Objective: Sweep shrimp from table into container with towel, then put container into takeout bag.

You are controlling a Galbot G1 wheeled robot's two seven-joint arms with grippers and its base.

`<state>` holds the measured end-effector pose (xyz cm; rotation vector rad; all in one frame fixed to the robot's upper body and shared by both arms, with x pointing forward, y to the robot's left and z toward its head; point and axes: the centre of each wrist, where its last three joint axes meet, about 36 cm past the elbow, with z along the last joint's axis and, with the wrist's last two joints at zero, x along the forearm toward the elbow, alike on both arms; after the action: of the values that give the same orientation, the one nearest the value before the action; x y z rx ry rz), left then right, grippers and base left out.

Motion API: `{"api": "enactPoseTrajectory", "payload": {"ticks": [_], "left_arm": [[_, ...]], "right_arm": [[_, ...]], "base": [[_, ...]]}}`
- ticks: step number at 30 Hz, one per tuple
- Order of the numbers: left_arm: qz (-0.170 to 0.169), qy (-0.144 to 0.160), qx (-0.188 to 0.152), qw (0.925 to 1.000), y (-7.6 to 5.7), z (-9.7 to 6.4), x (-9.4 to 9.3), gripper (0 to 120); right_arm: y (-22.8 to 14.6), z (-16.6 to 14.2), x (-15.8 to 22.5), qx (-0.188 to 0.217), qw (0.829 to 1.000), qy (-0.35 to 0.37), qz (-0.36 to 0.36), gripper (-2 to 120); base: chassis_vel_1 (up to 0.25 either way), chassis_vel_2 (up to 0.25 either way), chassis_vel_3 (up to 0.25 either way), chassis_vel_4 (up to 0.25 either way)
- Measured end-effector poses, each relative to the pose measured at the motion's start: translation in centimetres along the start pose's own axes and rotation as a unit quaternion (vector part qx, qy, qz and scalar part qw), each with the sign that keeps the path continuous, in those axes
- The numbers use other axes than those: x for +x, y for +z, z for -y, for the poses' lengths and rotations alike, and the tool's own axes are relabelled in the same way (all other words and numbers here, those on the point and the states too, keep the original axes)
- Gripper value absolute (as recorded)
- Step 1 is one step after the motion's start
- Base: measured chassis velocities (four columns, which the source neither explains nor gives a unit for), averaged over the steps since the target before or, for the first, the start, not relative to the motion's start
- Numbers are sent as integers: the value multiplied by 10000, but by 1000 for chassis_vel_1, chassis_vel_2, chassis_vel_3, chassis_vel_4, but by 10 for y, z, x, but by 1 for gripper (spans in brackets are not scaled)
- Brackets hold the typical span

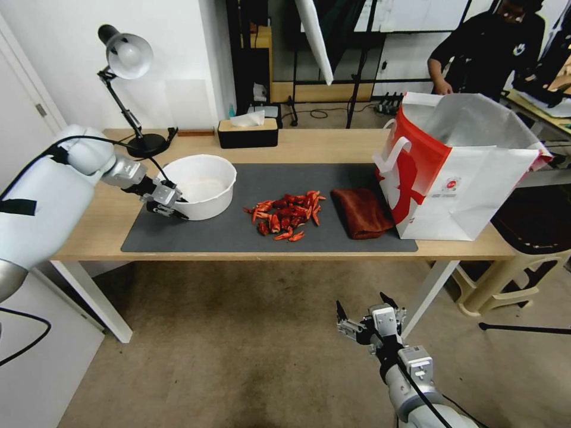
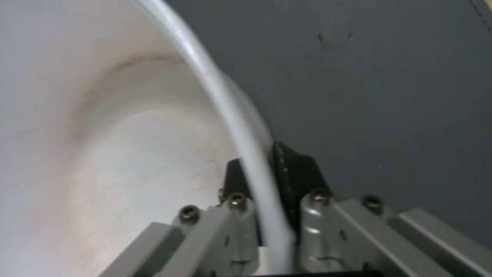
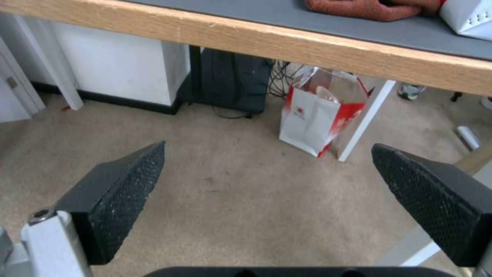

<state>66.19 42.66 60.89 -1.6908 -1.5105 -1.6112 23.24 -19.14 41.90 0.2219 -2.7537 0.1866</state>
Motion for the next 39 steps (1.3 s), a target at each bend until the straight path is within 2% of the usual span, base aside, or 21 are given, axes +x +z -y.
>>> {"api": "enactPoseTrajectory", "payload": {"ticks": [1, 12, 15, 18, 19, 23, 24, 27, 28, 31, 32, 34, 35, 37, 39], "left_arm": [[5, 13, -8, 10000, 0, 0, 0, 0], [37, -26, -70, 10000, 3, 9, 10, 0], [50, -65, -158, 9998, 0, 15, 16, 0], [134, -135, -381, 9991, -10, 31, 27, 0], [134, -135, -381, 9991, -10, 31, 27, 0], [241, -123, -958, 9950, -45, 62, 35, 0], [241, -123, -958, 9950, -45, 62, 35, 0], [458, -66, -1370, 9895, -80, 87, 37, 0], [458, -66, -1370, 9895, -80, 87, 37, 0], [725, 32, -1824, 9806, -121, 104, 35, 0], [725, 32, -1824, 9806, -121, 104, 35, 0], [847, 118, -2016, 9757, -139, 112, 32, 0], [873, 140, -2066, 9744, -144, 114, 31, 0], [883, 151, -2089, 9738, -146, 114, 31, 0], [1024, 324, -2347, 9661, -169, 129, 22, 0]], "right_arm": [[0, 0, 0, 1, 10000, -2, -2, 100], [1, -1, -1, 10, 10000, -25, -4, 100], [1, -2, -1, 8, 10000, -34, -4, 100], [1, -2, -1, 5, 10000, -38, -2, 100], [1, -2, -1, 5, 10000, -38, -2, 100], [1, -2, -1, 11, 10000, -39, 0, 100], [1, -2, -1, 11, 10000, -39, 0, 100], [1, -1, 0, 17, 10000, -34, 5, 100], [1, -1, 0, 17, 10000, -34, 5, 100], [1, -1, 0, 14, 10000, -30, 2, 100], [1, -1, 0, 14, 10000, -30, 2, 100], [0, -1, 0, 13, 10000, -24, 3, 100], [0, -1, 0, 13, 10000, -20, 5, 100], [0, -1, 0, 13, 10000, -20, 5, 100], [-1, -1, 2, 12, 10000, -4, 9, 100]], "base": [[0, 0, 0, 0], [0, 0, 0, 0], [0, 0, 0, 0], [0, 0, 0, 0], [0, 0, 0, 0], [0, 0, 0, 0], [0, 0, 0, 0], [0, 0, 0, 0], [0, 0, 0, 0], [0, 0, 0, 0], [0, 0, 0, 0], [0, 0, 0, 0], [0, 0, 0, 0], [0, 0, 0, 0], [0, 0, 0, 0]]}}
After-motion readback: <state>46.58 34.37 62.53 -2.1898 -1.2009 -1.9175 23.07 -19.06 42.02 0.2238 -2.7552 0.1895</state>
